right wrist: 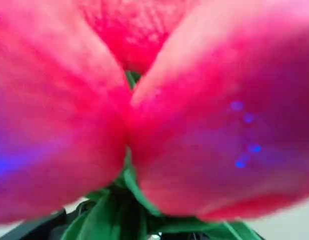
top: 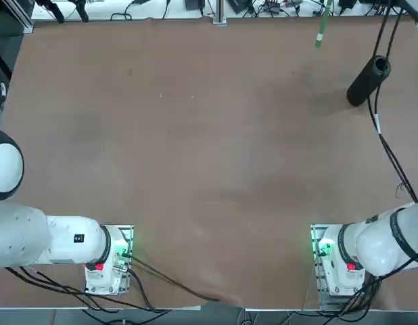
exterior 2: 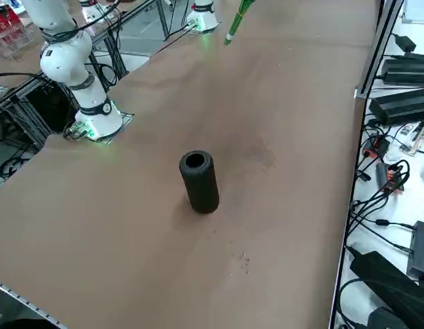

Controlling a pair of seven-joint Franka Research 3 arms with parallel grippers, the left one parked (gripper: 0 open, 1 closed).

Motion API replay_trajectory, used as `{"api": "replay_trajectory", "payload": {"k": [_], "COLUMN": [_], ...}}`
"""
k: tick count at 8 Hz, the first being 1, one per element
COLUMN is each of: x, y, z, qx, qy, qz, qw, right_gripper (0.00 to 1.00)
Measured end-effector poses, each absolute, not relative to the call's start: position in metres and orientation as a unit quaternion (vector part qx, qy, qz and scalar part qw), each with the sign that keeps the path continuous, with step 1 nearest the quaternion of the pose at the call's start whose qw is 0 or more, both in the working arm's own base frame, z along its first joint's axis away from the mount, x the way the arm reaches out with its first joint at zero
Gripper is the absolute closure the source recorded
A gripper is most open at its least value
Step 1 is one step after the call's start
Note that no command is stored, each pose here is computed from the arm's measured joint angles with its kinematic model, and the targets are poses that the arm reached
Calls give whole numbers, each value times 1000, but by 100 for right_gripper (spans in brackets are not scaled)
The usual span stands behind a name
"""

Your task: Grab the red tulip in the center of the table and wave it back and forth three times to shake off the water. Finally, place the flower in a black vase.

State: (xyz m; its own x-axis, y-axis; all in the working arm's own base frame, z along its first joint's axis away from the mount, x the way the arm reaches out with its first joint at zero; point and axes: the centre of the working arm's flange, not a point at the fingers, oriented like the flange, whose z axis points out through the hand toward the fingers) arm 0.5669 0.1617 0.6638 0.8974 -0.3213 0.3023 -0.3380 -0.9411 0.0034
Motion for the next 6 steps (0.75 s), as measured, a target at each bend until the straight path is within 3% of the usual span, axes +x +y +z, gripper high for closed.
{"api": "replay_trajectory", "payload": {"k": [3, 6], "x": [575, 577], "y": [83, -104], "z": [675, 690], "qx": [969, 969], "qy": [-182, -147], "qz": [153, 177], "qw": [62, 89], "right_gripper": [74, 74]}}
